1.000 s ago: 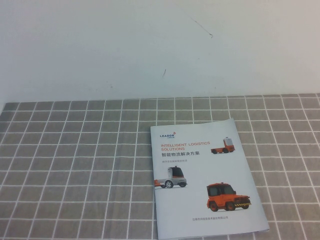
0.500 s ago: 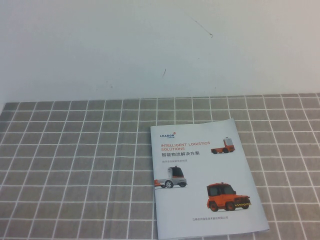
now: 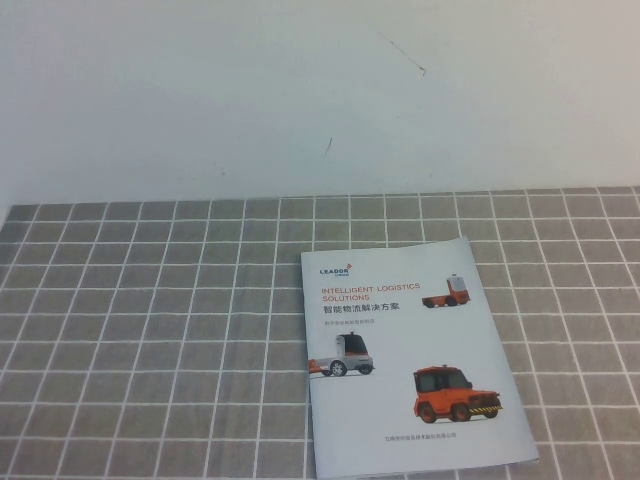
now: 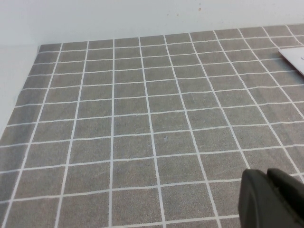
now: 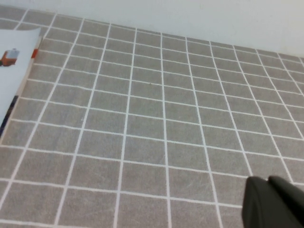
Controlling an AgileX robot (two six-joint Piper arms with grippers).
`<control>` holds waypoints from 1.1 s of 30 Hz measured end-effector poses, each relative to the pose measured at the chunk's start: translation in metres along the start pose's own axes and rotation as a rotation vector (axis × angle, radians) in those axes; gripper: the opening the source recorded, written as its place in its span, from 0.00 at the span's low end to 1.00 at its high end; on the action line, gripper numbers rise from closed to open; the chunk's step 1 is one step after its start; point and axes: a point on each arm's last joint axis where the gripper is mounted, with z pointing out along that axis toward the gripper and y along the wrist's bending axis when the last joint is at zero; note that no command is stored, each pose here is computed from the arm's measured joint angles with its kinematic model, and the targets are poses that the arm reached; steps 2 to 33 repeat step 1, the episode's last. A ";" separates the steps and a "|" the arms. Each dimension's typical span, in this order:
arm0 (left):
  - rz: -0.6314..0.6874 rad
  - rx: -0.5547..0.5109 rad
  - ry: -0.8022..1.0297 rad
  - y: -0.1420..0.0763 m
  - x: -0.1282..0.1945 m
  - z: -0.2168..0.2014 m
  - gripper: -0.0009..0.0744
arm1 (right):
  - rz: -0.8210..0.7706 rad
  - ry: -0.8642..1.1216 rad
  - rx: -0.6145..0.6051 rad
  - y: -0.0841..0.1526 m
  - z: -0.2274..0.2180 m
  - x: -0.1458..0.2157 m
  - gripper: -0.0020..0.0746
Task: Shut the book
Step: 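Close the open booklet and leave it lying on the table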
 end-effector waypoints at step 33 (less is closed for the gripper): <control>0.002 0.000 0.000 0.000 0.000 0.000 0.01 | 0.000 0.000 0.000 0.000 0.000 0.000 0.02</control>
